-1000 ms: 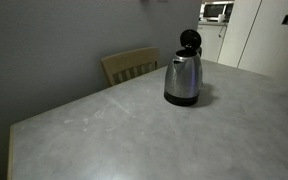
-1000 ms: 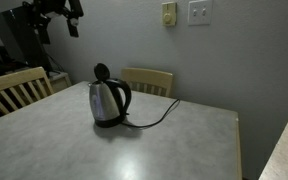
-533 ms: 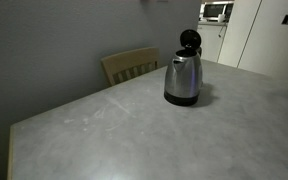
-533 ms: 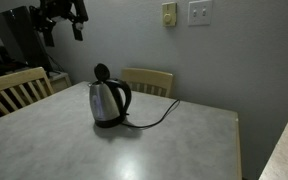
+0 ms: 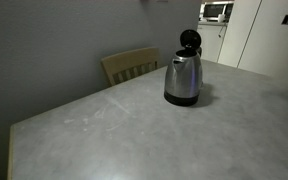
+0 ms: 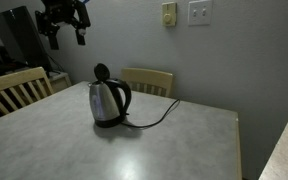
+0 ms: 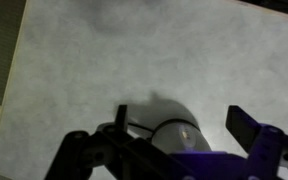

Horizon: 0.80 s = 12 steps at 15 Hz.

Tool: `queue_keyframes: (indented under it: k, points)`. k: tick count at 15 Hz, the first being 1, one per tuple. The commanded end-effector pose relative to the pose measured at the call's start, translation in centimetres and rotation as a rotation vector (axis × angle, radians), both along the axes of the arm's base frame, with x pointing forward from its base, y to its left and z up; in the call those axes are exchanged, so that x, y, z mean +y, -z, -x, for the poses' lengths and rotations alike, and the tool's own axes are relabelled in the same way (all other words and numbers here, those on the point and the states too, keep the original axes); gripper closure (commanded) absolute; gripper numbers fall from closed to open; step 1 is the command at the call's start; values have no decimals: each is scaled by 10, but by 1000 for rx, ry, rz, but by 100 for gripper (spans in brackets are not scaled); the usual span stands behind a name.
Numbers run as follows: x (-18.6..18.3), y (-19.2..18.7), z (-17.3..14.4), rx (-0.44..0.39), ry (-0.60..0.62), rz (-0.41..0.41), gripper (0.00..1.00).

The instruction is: Close the lid of the electric kettle.

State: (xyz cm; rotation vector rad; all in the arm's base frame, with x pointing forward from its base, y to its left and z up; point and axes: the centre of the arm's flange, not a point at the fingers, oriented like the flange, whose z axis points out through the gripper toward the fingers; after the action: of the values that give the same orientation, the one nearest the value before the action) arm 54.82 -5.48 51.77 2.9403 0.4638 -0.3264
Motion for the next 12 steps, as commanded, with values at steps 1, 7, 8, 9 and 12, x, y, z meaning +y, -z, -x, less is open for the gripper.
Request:
queue_keyframes:
  k: [1, 7, 8, 9, 12]
  points:
    - [7, 21, -34, -10, -12, -4, 0]
    - [28, 41, -87, -82, -51, 88, 0]
    - [33, 44, -96, -98, -53, 101, 0]
    - [37, 46, -104, -110, -51, 114, 0]
    - [43, 49, -122, -178, -12, 194, 0]
